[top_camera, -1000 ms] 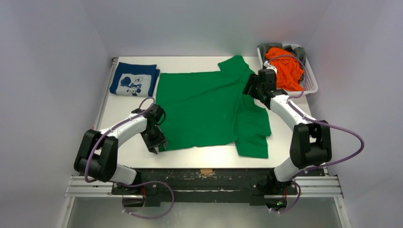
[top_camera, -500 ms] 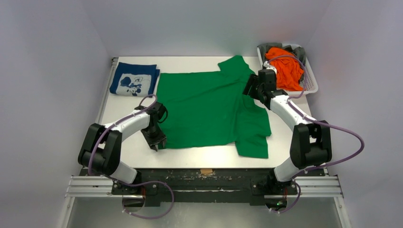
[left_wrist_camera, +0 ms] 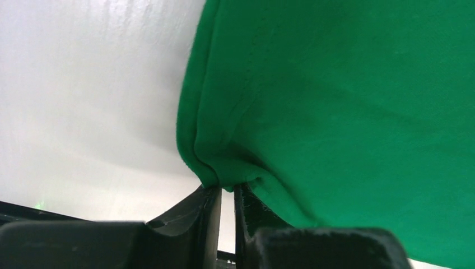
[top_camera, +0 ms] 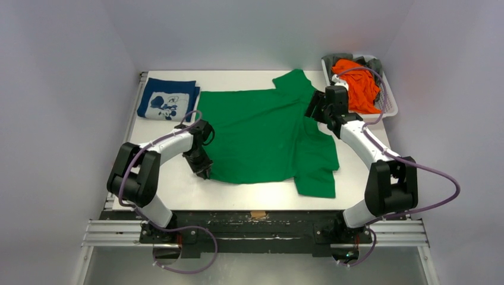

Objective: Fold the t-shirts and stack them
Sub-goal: Grab the side of the flattened tshirt closest away from the robot with both arms

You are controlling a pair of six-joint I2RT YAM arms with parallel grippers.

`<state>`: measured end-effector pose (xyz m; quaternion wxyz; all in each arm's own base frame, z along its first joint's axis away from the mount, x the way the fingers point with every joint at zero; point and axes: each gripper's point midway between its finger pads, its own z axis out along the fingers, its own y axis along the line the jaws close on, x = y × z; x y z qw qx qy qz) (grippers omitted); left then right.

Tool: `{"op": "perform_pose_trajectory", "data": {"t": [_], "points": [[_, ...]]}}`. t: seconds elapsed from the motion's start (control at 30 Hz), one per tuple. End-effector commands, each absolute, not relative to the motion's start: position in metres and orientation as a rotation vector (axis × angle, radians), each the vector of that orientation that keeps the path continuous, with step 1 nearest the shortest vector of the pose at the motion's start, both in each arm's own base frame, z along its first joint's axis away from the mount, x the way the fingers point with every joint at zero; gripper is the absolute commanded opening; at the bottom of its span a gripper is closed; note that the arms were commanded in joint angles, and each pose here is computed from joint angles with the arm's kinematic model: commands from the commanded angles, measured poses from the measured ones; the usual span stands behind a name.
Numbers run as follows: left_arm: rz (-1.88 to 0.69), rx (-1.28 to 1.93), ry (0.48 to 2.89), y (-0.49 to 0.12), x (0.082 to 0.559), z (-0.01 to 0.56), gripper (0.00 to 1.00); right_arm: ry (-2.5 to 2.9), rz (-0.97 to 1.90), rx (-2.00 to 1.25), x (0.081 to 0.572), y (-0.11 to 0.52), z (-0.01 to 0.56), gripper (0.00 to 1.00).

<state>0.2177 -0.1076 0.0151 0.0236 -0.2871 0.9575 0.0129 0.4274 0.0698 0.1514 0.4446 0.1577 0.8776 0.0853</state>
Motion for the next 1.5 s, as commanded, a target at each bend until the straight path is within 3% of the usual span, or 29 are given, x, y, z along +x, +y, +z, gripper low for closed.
{"op": "perform_pose_trajectory", "data": {"t": [0.0,0.03,0.37,0.67,0.97,1.27,1.47], "points": [[-0.009,-0.869,2.929,-0.117,0.240,0.001,0.06,2.109,0.213,0.370,0.432,0.068,0.173,0.65],[-0.009,-0.869,2.925,-0.117,0.241,0.000,0.00,2.109,0.210,0.369,0.431,0.067,0.172,0.65],[0.024,-0.801,2.879,-0.099,0.222,0.041,0.00,2.243,0.166,0.431,0.396,0.060,0.148,0.64],[0.210,-0.824,2.905,-0.069,0.182,0.057,0.00,2.571,-0.012,0.595,0.274,0.035,0.096,0.62],[0.174,-0.777,2.929,-0.072,0.179,0.055,0.00,2.760,-0.019,0.818,0.191,0.040,0.060,0.54],[0.000,-0.731,2.929,-0.093,0.193,0.052,0.00,2.688,-0.139,0.911,0.171,0.022,0.045,0.48],[-0.026,-0.735,2.910,-0.094,0.193,0.051,0.00,2.702,-0.029,1.009,0.165,0.037,0.014,0.45]]}}
